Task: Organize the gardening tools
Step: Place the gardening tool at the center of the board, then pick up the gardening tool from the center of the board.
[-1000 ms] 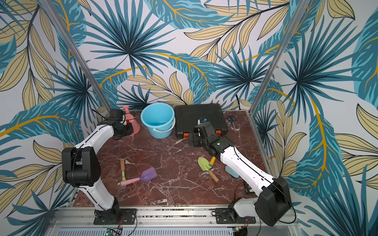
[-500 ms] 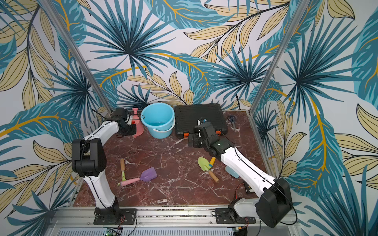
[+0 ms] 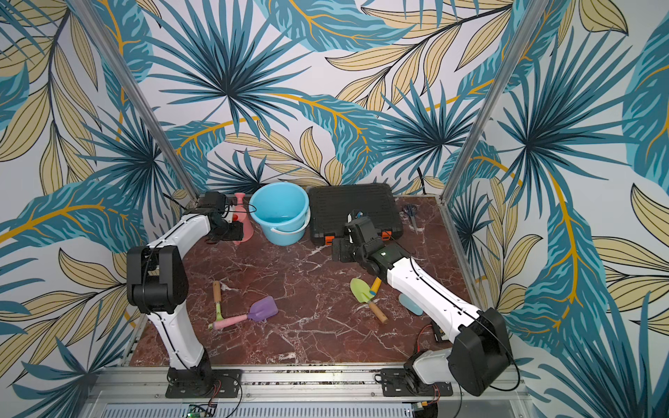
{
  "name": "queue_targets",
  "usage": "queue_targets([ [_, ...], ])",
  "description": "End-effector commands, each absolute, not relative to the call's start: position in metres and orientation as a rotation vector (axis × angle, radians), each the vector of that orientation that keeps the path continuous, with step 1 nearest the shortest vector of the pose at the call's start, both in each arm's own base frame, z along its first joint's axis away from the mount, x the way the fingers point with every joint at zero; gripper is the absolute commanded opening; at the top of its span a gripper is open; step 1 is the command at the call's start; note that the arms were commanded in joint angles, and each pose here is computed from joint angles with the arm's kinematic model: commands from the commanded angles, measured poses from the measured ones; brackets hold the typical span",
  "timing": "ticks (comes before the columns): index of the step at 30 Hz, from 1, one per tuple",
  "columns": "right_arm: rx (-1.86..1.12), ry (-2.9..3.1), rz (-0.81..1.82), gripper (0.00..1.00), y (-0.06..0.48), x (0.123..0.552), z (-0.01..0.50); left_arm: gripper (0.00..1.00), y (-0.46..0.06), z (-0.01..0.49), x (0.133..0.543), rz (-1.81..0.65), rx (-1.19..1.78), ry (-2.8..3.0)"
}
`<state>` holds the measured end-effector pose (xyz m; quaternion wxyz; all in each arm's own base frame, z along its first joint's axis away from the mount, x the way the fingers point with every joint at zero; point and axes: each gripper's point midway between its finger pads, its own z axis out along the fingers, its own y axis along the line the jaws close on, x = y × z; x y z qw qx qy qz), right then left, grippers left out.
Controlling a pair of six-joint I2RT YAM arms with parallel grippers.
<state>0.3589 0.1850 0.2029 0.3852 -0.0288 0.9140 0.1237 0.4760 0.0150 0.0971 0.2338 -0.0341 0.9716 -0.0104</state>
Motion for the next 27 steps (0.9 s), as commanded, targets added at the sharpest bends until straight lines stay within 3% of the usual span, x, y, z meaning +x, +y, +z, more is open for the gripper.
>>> queue_targets([
  [1, -0.022, 2.361, 0.257, 0.99, 0.177, 0.358, 0.192, 0.86, 0.014, 0.134, 0.473, -0.038, -0.140, 2.594],
  [3, 0.014, 2.381, 0.193, 1.00, 0.167, 0.356, 0.185, 0.99, 0.013, 0.144, 0.465, -0.057, -0.187, 2.576],
  [8, 0.081, 2.439, 0.070, 1.00, 0.145, 0.345, 0.165, 1.00, 0.011, 0.163, 0.443, -0.115, -0.331, 2.512],
  [13, 0.208, 2.517, -0.061, 0.99, 0.120, 0.334, 0.138, 1.00, 0.031, 0.170, 0.409, -0.017, -0.549, 2.472],
  [18, 0.318, 2.631, -0.167, 0.90, 0.101, 0.324, 0.104, 1.00, 0.046, 0.182, 0.380, 0.037, -0.700, 2.370],
  [27, 0.541, 2.733, -0.213, 0.78, 0.077, 0.311, 0.058, 1.00, 0.044, 0.235, 0.364, -0.076, -0.801, 2.191],
])
